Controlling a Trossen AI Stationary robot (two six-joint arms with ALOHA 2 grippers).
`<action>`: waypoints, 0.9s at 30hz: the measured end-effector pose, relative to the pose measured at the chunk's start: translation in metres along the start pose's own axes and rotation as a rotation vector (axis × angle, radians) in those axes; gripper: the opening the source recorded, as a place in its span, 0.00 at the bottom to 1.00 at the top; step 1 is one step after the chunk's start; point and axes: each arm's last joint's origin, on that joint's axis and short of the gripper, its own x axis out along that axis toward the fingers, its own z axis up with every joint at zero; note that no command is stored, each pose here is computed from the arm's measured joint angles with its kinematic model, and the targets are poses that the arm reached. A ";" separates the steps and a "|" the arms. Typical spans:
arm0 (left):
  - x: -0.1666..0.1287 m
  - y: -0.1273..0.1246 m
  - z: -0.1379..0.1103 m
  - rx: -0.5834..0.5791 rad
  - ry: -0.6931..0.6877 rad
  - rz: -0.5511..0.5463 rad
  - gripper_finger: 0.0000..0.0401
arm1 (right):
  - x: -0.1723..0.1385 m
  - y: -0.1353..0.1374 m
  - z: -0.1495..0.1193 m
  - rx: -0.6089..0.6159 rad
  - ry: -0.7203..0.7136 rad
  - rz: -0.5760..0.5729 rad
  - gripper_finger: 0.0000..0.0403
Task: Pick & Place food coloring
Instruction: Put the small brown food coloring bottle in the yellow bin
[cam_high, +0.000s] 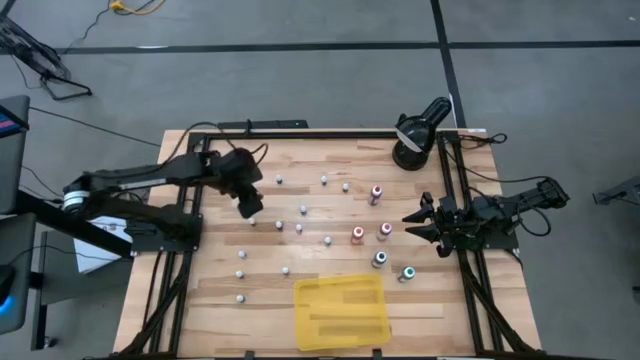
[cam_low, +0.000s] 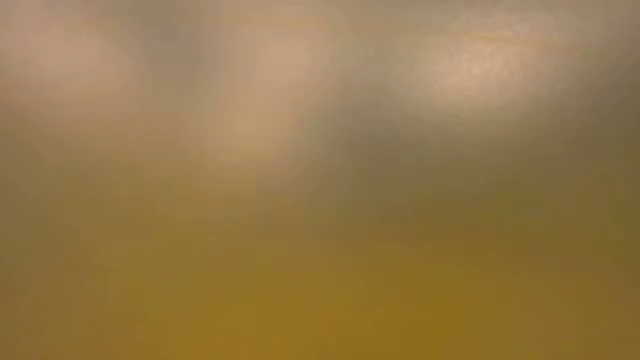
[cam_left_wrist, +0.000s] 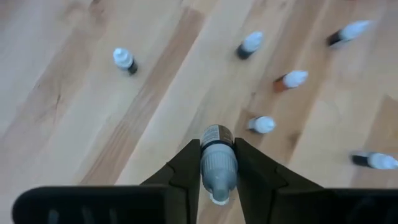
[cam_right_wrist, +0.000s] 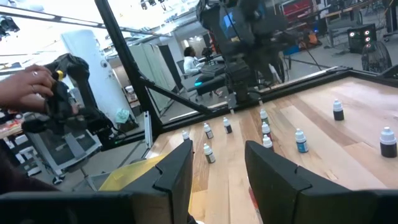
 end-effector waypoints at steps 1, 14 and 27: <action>-0.005 -0.002 -0.002 0.009 -0.012 -0.008 0.17 | 0.000 0.000 0.000 0.000 0.001 0.000 0.34; -0.022 -0.038 -0.019 0.301 -0.026 -0.122 0.17 | 0.000 0.000 0.000 0.000 0.000 0.000 0.34; -0.018 -0.129 -0.032 0.666 0.003 -0.298 0.18 | 0.000 0.000 0.000 0.000 0.000 0.000 0.34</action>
